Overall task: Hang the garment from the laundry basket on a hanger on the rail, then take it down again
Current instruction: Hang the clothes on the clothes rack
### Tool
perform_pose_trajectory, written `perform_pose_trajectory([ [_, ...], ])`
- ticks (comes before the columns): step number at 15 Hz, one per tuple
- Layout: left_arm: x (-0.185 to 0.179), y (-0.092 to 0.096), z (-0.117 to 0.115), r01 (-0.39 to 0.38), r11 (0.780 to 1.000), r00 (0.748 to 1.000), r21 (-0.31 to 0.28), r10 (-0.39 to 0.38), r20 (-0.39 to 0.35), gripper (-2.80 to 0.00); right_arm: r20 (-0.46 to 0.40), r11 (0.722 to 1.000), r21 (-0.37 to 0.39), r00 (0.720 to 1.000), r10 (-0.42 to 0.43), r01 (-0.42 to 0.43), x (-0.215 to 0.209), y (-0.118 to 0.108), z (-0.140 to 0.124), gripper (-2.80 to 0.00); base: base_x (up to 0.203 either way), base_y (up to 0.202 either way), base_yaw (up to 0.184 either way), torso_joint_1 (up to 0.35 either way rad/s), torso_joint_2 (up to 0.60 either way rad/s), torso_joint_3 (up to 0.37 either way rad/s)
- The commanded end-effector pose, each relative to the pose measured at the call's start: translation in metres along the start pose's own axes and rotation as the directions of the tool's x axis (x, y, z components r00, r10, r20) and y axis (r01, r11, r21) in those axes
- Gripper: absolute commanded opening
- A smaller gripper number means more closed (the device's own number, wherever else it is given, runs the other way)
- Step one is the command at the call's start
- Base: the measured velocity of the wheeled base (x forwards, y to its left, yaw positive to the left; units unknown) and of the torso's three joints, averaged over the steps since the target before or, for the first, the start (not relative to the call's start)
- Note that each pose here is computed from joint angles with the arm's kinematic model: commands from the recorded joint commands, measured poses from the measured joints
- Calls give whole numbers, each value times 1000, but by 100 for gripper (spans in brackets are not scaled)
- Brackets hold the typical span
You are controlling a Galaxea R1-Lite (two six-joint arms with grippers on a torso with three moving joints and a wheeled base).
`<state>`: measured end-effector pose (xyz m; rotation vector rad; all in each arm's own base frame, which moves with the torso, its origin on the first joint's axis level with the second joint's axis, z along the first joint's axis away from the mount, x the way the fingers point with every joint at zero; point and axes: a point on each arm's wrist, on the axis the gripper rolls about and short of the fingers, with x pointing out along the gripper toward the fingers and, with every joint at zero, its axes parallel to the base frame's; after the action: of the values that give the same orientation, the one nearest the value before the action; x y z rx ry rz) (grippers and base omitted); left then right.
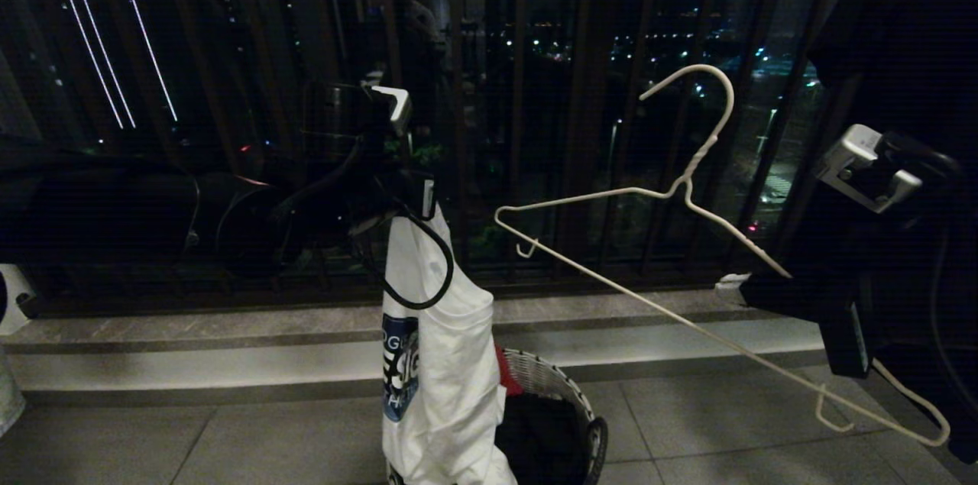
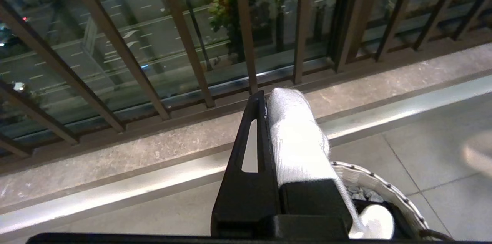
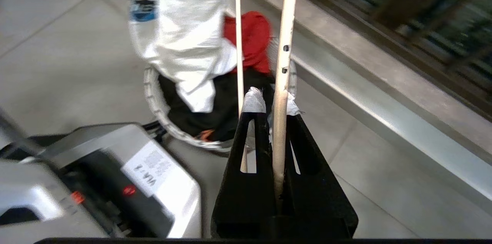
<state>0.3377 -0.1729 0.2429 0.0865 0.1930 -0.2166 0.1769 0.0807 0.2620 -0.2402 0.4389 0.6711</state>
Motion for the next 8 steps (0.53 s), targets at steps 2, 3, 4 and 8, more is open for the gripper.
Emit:
perform_pose_trajectory([
  [2,7,-3,-7,-2,1000,1000,5,2,-16,-280,-14,997,-19,997,70,-70,5,11,-2,-280,0,0,0,0,0,0],
  [3,9,-3,-8,-3,1000,1000,6,3,-18,-280,-16,995,-15,995,97,-98,7,14,-2,-280,0,0,0,0,0,0],
  [4,10,-3,-9,-3,1000,1000,7,3,-20,-280,-14,993,-9,993,116,-117,7,16,-2,-280,0,0,0,0,0,0],
  [8,10,-5,-9,1,1000,1000,7,-1,-20,-280,-29,985,0,984,174,-174,13,24,-4,-280,0,0,0,0,0,0],
])
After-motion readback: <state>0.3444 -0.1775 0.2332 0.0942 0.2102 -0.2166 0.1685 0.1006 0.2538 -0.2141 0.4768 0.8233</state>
